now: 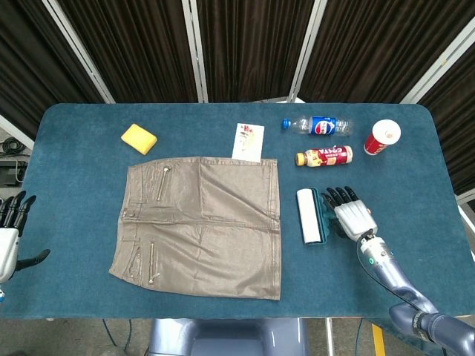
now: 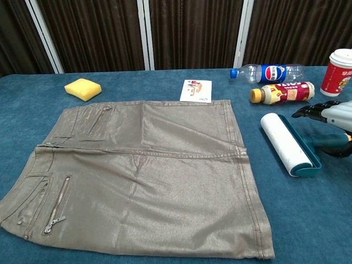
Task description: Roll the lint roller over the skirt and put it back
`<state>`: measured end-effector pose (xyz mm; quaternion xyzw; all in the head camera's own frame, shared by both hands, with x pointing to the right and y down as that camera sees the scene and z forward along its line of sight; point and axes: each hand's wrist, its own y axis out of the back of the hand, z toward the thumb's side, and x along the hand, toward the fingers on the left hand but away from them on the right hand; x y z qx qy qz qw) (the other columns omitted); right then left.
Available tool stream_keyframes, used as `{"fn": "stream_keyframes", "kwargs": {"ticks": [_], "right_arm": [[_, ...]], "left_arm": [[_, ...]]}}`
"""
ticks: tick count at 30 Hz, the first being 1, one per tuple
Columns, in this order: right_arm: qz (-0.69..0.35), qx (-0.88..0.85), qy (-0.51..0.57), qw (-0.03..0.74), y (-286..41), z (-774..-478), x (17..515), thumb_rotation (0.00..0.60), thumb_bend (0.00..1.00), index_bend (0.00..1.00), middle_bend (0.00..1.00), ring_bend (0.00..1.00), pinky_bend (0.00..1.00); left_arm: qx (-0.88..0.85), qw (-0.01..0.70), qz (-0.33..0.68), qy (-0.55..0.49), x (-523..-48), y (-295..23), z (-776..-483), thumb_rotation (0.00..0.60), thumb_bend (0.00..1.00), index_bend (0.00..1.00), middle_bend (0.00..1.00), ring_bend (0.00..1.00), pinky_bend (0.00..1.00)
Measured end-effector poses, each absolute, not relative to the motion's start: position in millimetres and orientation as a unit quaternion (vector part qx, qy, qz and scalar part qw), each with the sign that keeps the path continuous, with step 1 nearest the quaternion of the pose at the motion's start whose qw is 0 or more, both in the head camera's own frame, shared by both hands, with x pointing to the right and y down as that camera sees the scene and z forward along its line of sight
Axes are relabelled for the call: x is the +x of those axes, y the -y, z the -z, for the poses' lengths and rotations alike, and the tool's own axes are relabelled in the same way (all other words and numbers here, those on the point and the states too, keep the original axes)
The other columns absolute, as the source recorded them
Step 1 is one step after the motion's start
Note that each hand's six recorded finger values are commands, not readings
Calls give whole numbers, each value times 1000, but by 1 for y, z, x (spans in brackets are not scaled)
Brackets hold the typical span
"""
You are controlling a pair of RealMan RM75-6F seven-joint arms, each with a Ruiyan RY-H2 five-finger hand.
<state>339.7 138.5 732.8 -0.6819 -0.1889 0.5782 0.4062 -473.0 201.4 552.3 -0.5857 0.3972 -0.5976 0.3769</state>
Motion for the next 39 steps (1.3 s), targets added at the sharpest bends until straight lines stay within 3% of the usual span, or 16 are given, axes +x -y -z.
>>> {"fn": "stream_keyframes", "kwargs": {"ticks": [8,11,14,16,21,30,39], "right_arm": [[-590,-667,162,424,-130,-749,345,600,385,123,80,0,0],[-594,-664,157,427,-128,-752,348,600,394,154,151,34,2],[-597,-661,156,427,-126,-754,350,600,445,226,278,170,142],[-596,-659,159,431,-124,-753,351,600,530,302,369,270,280],[-583,-657,181,443,-120,-749,350,600,659,438,459,358,370],[-539,-668,217,466,-115,-733,345,600,765,503,496,388,398],[-478,-679,229,507,-104,-702,318,600,780,504,497,388,398]], "left_arm": [[-587,377,599,-393,-471,-202,-556,600,0,0,0,0,0],[-587,376,601,-391,-471,-201,-557,600,0,0,0,0,0],[-586,376,602,-391,-471,-201,-558,600,0,0,0,0,0],[-586,375,603,-391,-471,-201,-559,600,0,0,0,0,0],[-586,374,604,-390,-471,-201,-560,600,0,0,0,0,0],[-589,371,603,-390,-471,-201,-561,600,0,0,0,0,0],[-596,368,594,-396,-469,-200,-556,600,0,0,0,0,0]]}}
